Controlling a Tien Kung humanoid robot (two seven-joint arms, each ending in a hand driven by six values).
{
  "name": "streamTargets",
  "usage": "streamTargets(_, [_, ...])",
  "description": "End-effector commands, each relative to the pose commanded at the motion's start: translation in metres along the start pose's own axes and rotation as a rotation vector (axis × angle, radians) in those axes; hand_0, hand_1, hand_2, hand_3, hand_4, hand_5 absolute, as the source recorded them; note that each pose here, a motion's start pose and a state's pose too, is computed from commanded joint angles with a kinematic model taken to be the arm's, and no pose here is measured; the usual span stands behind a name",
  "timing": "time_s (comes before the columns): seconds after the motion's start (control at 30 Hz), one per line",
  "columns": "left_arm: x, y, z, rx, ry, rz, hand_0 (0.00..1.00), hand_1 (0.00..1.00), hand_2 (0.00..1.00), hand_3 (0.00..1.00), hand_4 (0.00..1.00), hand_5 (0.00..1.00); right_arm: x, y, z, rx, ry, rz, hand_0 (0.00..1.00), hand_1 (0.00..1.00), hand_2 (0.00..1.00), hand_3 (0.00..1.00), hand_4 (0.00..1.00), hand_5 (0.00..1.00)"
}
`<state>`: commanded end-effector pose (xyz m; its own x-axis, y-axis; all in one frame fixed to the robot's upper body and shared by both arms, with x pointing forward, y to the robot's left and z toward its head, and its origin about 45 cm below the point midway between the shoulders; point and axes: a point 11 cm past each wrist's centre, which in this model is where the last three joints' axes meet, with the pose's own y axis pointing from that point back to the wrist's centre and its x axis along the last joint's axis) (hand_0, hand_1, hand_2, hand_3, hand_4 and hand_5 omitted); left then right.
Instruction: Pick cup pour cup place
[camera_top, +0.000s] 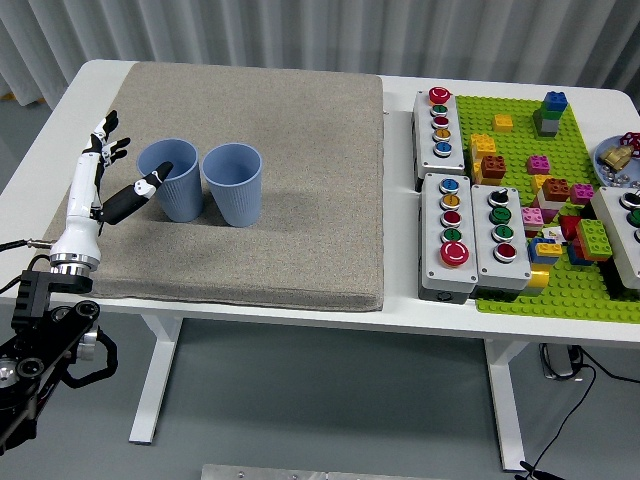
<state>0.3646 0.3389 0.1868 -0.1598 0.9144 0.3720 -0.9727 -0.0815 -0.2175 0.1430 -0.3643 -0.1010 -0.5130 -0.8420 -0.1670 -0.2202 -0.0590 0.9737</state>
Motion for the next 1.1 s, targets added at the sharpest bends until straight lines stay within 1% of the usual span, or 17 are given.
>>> streamTargets(0.1, [0.004,-0.004,0.022,-0.031,0.092,0.022,0.781,0.85,0.998,0.998,0.991,0.547,0.0,0.0,0.0,0.002,-0.003,0.0,0.771,0.704,0.75,0.627,0.214,0.205])
streamTargets(0.13, [0.008,-0.009,0.034,-0.049,0.131,0.029,0.781,0.85,0.998,0.998,0.991,0.547,0.0,0.0,-0.001,0.002,-0.002,0.0,0.771,0.704,0.75,0.627,0.214,0.205])
streamTargets(0.17, [0.012,-0.015,0.046,-0.07,0.163,0.036,0.782,0.835,0.998,0.998,0.989,0.605,0.0,0.0,-0.001,0.001,-0.001,0.0,0.771,0.704,0.75,0.627,0.214,0.207])
streamTargets(0.3, [0.03,-0.036,0.08,-0.12,0.287,0.055,0.782,0.835,0.998,0.998,0.989,0.605,0.001,0.001,-0.002,0.0,0.004,0.003,0.771,0.704,0.75,0.627,0.214,0.207])
streamTargets(0.33, [0.035,-0.04,0.085,-0.125,0.321,0.066,0.782,0.835,0.998,0.998,0.989,0.605,0.001,0.001,-0.002,-0.001,0.005,0.004,0.771,0.704,0.75,0.627,0.214,0.207])
streamTargets(0.37, [0.039,-0.045,0.091,-0.127,0.356,0.069,0.764,0.803,0.976,0.93,0.95,0.863,0.001,0.001,-0.002,0.0,0.004,0.005,0.771,0.702,0.75,0.627,0.214,0.207])
streamTargets(0.43, [0.05,-0.055,0.097,-0.124,0.438,0.098,0.764,0.803,0.976,0.93,0.95,0.863,0.002,0.001,-0.002,0.0,0.004,0.006,0.771,0.702,0.75,0.627,0.214,0.207])
streamTargets(0.53, [0.06,-0.064,0.1,-0.109,0.568,0.129,0.764,0.803,0.976,0.93,0.95,0.863,0.002,0.001,-0.001,-0.002,0.006,0.009,0.771,0.702,0.75,0.627,0.214,0.207])
streamTargets(0.57, [0.064,-0.066,0.101,-0.11,0.608,0.139,0.744,0.792,0.926,0.922,0.947,0.932,0.002,0.001,-0.001,-0.002,0.006,0.009,0.772,0.703,0.75,0.627,0.214,0.209])
streamTargets(0.67, [0.068,-0.069,0.104,-0.128,0.639,0.164,0.744,0.792,0.926,0.922,0.947,0.932,0.002,0.001,-0.001,-0.003,0.009,0.01,0.772,0.703,0.75,0.627,0.214,0.209])
streamTargets(0.73, [0.072,-0.069,0.105,-0.143,0.673,0.2,0.744,0.792,0.926,0.922,0.947,0.932,0.002,0.001,-0.001,-0.005,0.013,0.011,0.772,0.703,0.75,0.627,0.214,0.209])
streamTargets(0.77, [0.074,-0.068,0.104,-0.149,0.691,0.223,0.876,0.904,0.956,0.913,0.934,0.987,0.002,0.001,-0.001,-0.006,0.016,0.012,0.771,0.703,0.751,0.627,0.213,0.21])
streamTargets(0.8, [0.075,-0.066,0.103,-0.156,0.713,0.247,0.876,0.904,0.956,0.913,0.934,0.987,0.002,0.001,-0.001,-0.009,0.018,0.013,0.771,0.703,0.751,0.627,0.213,0.21])
streamTargets(0.9, [0.077,-0.062,0.101,-0.168,0.731,0.277,0.876,0.904,0.956,0.913,0.934,0.987,0.003,0.001,0.0,-0.01,0.02,0.015,0.771,0.703,0.751,0.627,0.213,0.21])
streamTargets(0.93, [0.077,-0.06,0.101,-0.175,0.725,0.278,0.876,0.904,0.956,0.913,0.934,0.987,0.004,0.001,0.0,-0.011,0.019,0.016,0.771,0.703,0.751,0.627,0.213,0.21])
streamTargets(0.97, [0.077,-0.06,0.101,-0.176,0.723,0.278,0.958,0.957,0.984,0.918,0.915,0.998,0.004,0.001,0.0,-0.011,0.019,0.016,0.771,0.704,0.752,0.627,0.214,0.211])
streamTargets(1.1, [0.075,-0.061,0.11,-0.211,0.673,0.238,0.958,0.957,0.984,0.918,0.915,0.998,0.005,0.001,0.0,-0.01,0.02,0.017,0.771,0.704,0.752,0.627,0.214,0.211])
